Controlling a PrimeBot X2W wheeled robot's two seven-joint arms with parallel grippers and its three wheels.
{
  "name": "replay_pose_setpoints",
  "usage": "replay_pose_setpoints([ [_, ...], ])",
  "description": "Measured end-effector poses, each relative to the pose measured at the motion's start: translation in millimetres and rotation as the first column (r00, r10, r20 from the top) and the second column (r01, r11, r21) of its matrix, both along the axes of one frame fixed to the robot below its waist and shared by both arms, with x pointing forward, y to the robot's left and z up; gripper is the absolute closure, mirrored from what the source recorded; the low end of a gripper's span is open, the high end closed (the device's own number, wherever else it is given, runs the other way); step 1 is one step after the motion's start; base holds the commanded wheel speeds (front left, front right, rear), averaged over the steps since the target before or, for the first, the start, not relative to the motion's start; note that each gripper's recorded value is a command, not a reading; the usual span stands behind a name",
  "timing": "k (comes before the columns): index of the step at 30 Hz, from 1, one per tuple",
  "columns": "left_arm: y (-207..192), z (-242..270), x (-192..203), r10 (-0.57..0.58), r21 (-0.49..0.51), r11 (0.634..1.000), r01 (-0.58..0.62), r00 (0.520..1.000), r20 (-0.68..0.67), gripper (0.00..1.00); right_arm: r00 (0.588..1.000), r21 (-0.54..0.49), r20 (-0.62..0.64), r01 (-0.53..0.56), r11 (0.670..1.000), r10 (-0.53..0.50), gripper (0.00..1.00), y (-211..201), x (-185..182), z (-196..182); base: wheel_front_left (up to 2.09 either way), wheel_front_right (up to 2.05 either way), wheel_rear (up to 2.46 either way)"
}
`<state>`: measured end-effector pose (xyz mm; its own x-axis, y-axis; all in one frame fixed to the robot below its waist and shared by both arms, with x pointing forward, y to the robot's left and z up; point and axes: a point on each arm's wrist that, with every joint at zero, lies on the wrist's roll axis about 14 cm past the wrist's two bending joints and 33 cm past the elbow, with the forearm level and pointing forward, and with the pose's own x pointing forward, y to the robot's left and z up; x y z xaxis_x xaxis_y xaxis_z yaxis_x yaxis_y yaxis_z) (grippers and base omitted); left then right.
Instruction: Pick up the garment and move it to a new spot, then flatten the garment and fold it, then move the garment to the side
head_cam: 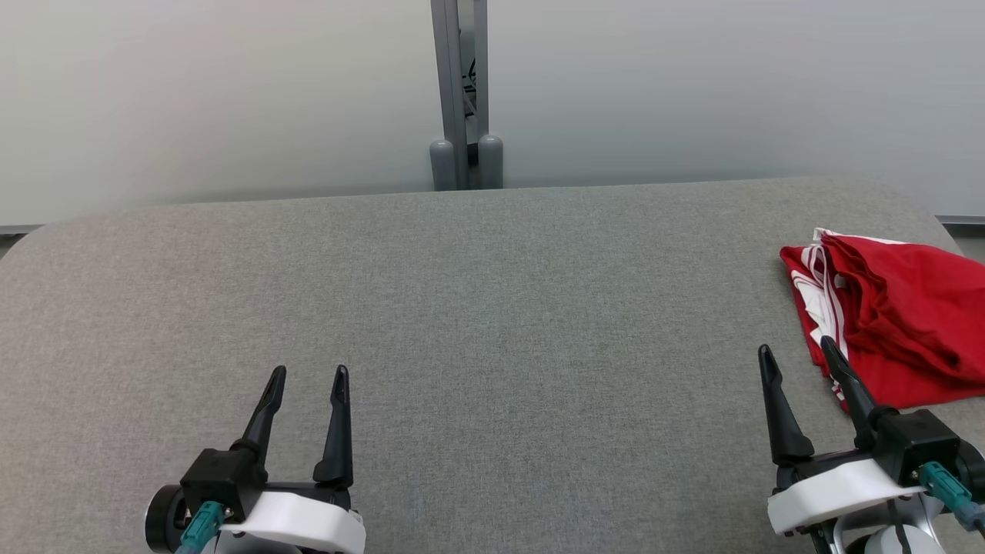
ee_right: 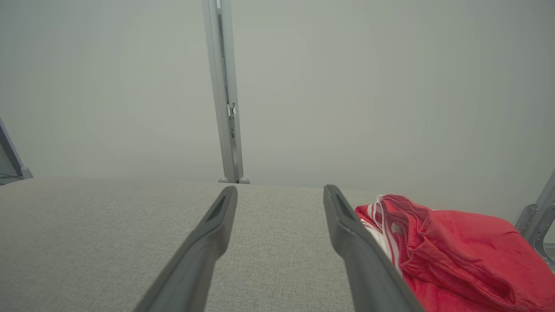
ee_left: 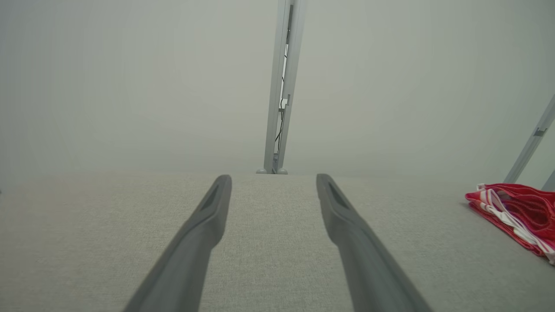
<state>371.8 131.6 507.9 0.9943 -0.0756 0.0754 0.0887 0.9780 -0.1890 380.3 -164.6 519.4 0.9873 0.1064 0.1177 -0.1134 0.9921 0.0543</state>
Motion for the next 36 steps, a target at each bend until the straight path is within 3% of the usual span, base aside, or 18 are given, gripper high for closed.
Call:
replay_pose_setpoints([
  [27, 28.4, -20.4, -11.2, 0.079, -0.065, 0.994, -0.083, 0.994, -0.070, 0.00, 0.998, -0.004, 0.002, -0.068, 0.998, 0.068, 0.00, 23.3, 3.9, 0.7, 0.00, 0.00, 0.00],
  [35, 34.7, -21.5, -13.1, 0.097, -0.075, 0.992, -0.103, 0.992, -0.075, 0.00, 0.991, -0.008, -0.010, -0.136, 0.991, 0.136, 0.00, 46.2, 2.8, -3.3, 0.00, 0.00, 0.00],
  [36, 35.7, -21.7, -13.5, 0.101, -0.081, 0.991, -0.107, 0.992, -0.076, 1.00, 0.990, -0.008, -0.010, -0.138, 0.990, 0.137, 1.00, 46.6, 3.0, -3.3, 0.00, 0.00, 0.00],
])
